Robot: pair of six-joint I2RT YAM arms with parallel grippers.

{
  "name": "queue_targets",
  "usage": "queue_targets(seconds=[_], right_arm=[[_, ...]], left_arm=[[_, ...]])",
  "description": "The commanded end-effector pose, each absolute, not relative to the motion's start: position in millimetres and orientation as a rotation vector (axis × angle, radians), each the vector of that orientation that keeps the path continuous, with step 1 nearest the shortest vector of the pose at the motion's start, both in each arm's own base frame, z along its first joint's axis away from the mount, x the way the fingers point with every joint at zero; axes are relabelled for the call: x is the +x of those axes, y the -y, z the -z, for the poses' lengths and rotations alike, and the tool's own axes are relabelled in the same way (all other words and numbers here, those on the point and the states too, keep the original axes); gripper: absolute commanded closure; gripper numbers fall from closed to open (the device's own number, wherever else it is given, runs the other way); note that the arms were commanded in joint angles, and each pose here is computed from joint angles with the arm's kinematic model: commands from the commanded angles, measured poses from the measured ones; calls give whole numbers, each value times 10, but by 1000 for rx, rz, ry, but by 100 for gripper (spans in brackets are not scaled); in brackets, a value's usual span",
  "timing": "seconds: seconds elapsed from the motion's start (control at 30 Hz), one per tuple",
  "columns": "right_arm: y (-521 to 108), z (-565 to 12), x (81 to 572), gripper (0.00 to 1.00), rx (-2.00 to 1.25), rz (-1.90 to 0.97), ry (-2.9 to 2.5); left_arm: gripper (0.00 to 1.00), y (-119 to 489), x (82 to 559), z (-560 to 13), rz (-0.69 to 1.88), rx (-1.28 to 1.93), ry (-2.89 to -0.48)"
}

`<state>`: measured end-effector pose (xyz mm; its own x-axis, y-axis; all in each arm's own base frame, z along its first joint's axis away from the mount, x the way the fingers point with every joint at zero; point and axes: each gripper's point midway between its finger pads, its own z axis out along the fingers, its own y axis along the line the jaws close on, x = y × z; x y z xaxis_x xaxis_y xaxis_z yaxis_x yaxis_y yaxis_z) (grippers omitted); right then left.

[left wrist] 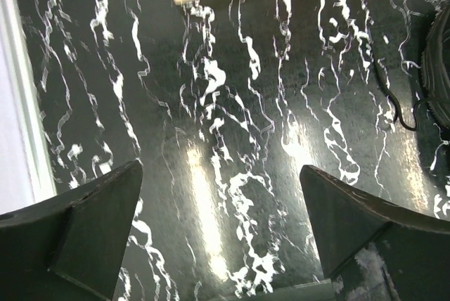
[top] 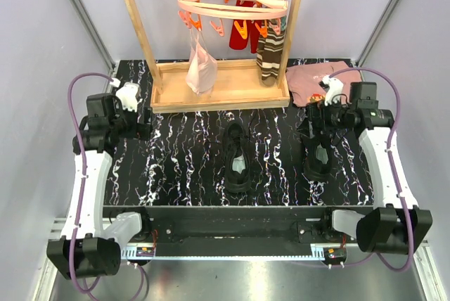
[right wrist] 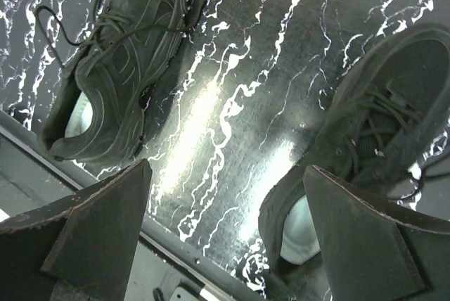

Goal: Tie the shoes

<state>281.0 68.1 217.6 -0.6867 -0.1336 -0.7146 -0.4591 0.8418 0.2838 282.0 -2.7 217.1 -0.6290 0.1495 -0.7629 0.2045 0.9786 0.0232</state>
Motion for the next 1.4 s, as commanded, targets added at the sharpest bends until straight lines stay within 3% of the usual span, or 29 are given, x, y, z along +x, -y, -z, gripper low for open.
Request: queue_targets(seconds=[0.0, 0.27, 0.37, 0.53, 0.73, 1.1, 1.3, 1.37], right_arm=[[-808, -2101, 3044, 0, -434, -545, -2279], [-1288, -1861, 3421, 5, -446, -435, -2275], [-1511, -1713, 3538, 14, -411, -438, -2285], [-1927, -1479, 3761, 40, -383, -452, -2290], [-2182, -1185, 4066, 57, -311, -371, -2318], [-2353, -760, 4305, 59, -180, -365, -2404], [-2383, -774, 4288, 58, -168, -383, -2406], [-2412, -839, 4263, 58, -198, -409, -2394]], left_arm=[[1, 199, 2896, -2520, 108, 428, -2044], [1, 418, 2774, -2612, 172, 544, -1878], [1, 387, 2774, -2502, 175, 504, -1918], [1, 459, 2728, -2378, 223, 538, -1936], [1, 415, 2759, -2279, 198, 549, -1963], [1, 511, 2787, -2097, 268, 621, -1994], [1, 982, 2712, -1601, 386, 1127, -1878], [7, 1119, 2725, -1403, 429, 1278, -1828]])
